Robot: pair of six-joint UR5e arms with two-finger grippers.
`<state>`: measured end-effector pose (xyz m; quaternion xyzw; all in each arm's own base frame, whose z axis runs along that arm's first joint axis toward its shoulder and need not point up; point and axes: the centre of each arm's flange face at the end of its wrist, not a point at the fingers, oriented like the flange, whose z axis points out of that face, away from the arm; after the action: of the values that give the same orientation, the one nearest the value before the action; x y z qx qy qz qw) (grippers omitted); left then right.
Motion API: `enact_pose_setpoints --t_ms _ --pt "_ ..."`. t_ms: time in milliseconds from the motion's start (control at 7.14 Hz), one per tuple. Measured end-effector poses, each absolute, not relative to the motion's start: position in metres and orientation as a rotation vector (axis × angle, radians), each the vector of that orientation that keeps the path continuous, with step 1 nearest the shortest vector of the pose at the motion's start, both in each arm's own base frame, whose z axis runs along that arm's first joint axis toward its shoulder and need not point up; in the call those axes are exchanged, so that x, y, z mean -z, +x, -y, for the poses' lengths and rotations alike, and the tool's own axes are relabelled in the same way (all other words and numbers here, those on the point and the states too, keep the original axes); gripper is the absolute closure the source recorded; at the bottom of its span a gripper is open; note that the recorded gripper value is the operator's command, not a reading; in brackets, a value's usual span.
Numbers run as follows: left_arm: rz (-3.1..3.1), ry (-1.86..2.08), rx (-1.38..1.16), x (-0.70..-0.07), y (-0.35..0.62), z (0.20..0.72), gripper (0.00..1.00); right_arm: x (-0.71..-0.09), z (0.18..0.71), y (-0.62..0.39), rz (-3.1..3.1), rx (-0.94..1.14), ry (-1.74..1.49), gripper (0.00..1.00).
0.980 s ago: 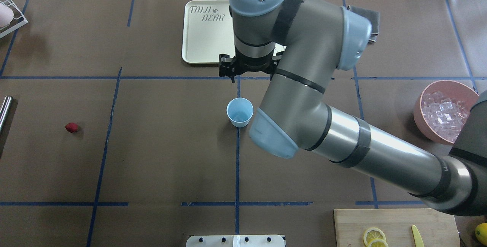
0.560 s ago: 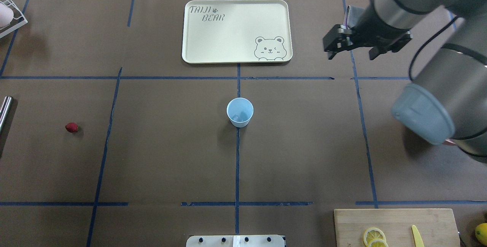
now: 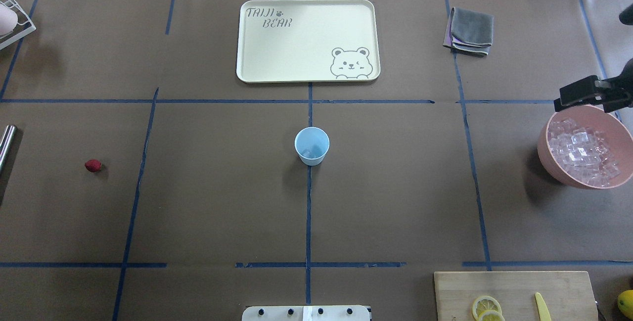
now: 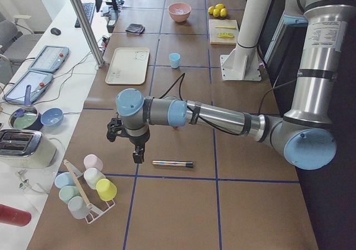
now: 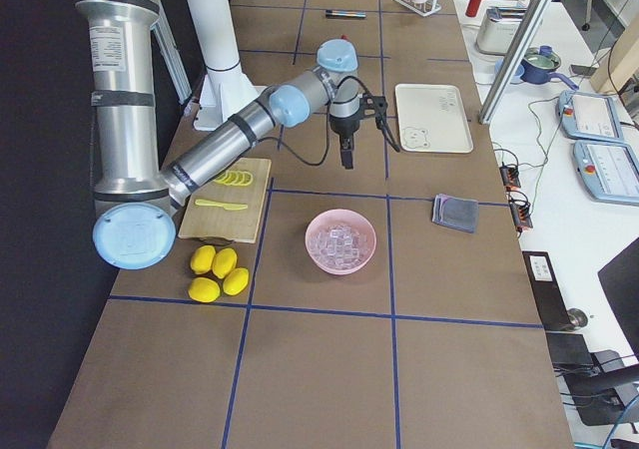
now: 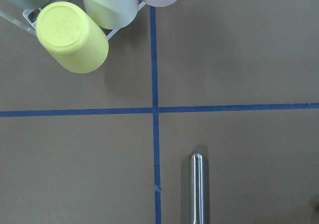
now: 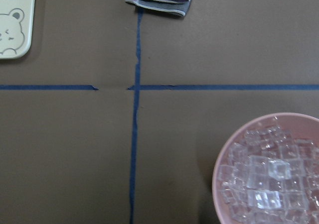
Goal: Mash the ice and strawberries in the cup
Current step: 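Move the right gripper back over the pink bowl, then lower the right gripper into the bowl and pinch another ice cube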
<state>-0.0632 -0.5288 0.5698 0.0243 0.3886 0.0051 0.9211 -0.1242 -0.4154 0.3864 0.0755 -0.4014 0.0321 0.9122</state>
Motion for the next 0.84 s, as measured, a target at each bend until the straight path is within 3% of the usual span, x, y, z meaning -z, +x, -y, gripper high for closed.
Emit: enact_pose_setpoints --t_ms 420,840 --pt "-0.799 0.052 -0.012 -0.569 -0.063 0.529 0.00 -0.495 0.409 -0.119 0.815 -0.061 0.140 0.03" --pt "-0.799 0.054 -0.013 -0.568 -0.062 0.530 0.00 -0.541 0.416 -0.128 0.794 -0.066 0.091 0.11"
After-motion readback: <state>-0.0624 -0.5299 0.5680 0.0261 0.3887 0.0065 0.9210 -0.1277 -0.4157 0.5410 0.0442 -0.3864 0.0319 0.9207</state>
